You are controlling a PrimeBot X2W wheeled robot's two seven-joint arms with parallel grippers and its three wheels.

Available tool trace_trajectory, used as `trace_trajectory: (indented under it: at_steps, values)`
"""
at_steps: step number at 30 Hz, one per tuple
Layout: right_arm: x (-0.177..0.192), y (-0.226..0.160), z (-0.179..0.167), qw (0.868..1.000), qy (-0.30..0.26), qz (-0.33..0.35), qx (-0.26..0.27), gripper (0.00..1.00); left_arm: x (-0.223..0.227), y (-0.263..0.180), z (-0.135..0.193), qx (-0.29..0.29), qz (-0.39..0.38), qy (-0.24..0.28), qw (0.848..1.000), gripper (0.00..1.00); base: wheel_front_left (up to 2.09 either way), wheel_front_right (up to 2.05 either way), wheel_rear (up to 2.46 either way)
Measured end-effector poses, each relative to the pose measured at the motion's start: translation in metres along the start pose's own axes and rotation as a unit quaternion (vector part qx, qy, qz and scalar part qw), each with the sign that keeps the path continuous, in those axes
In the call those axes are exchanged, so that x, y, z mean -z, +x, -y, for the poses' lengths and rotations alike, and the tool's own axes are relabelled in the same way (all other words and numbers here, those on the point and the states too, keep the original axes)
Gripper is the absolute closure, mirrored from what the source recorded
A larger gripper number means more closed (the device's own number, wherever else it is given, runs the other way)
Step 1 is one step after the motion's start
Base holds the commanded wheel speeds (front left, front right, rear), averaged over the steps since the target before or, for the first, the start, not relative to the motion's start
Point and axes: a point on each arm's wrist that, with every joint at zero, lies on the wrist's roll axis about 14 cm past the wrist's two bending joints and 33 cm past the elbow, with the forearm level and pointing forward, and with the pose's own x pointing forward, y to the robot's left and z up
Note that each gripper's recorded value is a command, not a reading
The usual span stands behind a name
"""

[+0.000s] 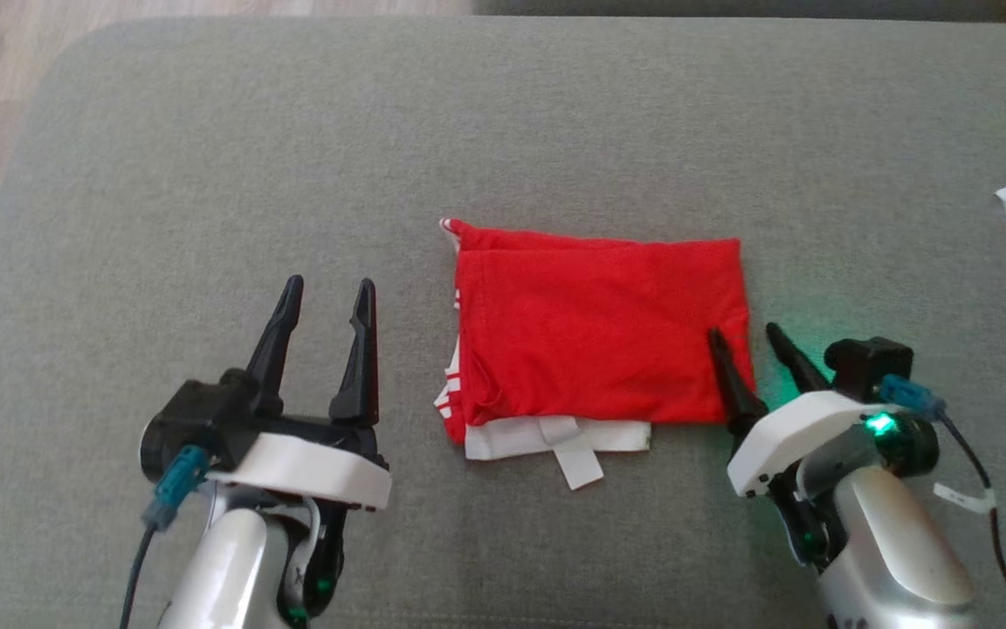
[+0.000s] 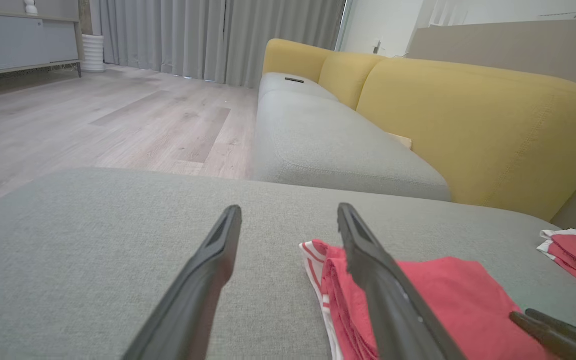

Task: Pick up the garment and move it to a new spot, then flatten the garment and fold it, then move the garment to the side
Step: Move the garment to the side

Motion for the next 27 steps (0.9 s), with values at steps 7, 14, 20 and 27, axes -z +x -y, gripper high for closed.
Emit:
trace_trajectory:
  at_steps: [7,14,20,27]
  values:
    - [0.014,0.02,-0.013,0.998,0.034,-0.044,-0.022,0.0,0.005,-0.002,-0.004,-0.007,-0.009,0.001,1.0,0.0,0.0,0.0,0.0]
    - [0.017,0.03,-0.024,0.996,0.041,-0.073,-0.044,0.52,0.005,0.002,-0.004,-0.009,-0.007,-0.001,1.0,0.0,0.0,0.0,0.0]
    - [0.014,0.028,-0.018,0.997,0.016,-0.066,-0.036,1.0,0.003,0.005,0.002,0.001,-0.004,-0.004,1.0,0.0,0.0,0.0,0.0]
    - [-0.012,0.017,0.005,0.994,-0.107,-0.015,-0.012,1.0,0.0,0.011,0.019,0.026,0.003,-0.01,1.0,0.0,0.0,0.0,0.0]
